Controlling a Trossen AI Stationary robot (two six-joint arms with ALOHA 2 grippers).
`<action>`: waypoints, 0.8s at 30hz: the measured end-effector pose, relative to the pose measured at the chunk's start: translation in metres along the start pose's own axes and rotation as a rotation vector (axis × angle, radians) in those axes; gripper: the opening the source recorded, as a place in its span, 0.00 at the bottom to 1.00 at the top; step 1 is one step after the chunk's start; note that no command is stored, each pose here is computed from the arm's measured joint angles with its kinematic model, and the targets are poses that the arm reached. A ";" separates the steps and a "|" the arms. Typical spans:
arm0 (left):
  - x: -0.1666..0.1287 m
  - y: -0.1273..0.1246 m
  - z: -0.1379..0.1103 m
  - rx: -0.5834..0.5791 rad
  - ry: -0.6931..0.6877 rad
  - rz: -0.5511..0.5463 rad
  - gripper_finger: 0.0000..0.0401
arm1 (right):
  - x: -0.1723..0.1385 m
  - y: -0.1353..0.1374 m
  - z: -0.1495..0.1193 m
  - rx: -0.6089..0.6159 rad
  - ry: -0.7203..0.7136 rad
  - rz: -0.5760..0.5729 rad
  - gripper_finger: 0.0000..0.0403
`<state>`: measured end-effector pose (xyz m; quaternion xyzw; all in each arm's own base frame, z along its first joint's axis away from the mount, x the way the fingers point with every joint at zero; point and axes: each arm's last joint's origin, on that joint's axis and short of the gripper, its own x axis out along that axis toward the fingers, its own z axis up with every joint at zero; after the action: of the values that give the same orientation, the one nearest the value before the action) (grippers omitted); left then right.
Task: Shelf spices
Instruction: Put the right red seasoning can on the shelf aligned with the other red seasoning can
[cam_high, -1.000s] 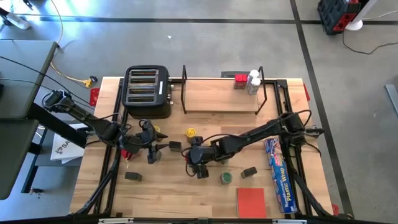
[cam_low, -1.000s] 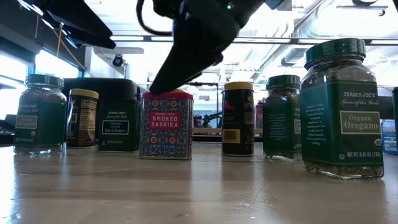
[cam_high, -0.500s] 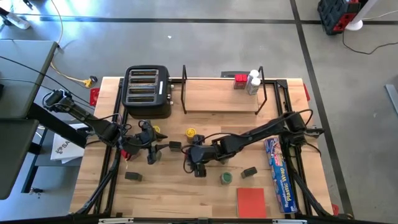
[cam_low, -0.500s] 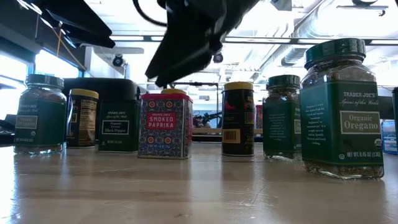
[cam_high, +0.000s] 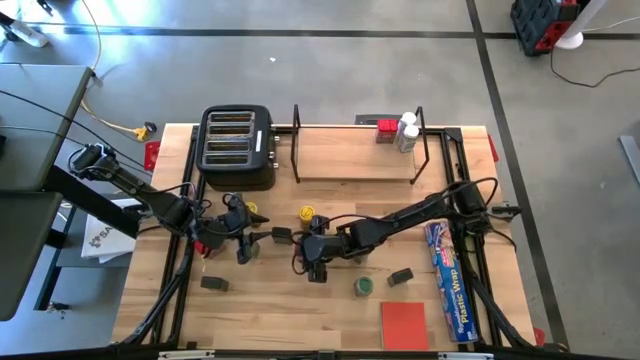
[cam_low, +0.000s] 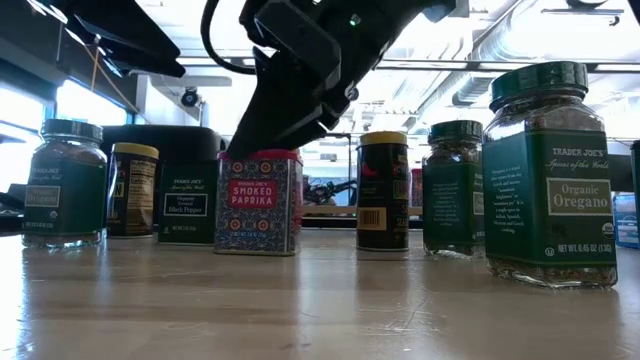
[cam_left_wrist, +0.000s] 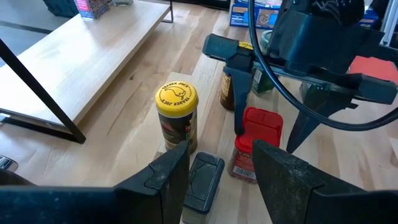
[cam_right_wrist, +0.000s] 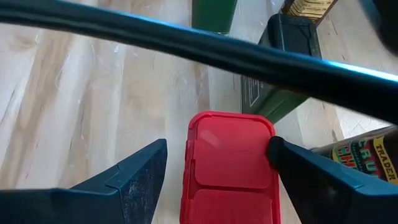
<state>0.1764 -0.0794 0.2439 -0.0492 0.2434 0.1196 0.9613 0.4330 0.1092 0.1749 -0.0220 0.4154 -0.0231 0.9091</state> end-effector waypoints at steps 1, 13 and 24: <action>0.000 0.000 0.000 0.000 0.000 0.000 0.42 | -0.001 0.000 0.001 0.001 -0.003 0.003 0.72; 0.000 0.000 0.000 -0.007 -0.001 -0.001 0.42 | -0.020 -0.002 0.007 0.040 -0.014 0.005 0.72; 0.000 0.000 0.000 -0.009 -0.001 -0.001 0.42 | -0.006 -0.002 -0.001 0.120 0.023 -0.027 0.72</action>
<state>0.1765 -0.0794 0.2440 -0.0536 0.2422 0.1204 0.9612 0.4284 0.1076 0.1790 0.0273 0.4232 -0.0604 0.9036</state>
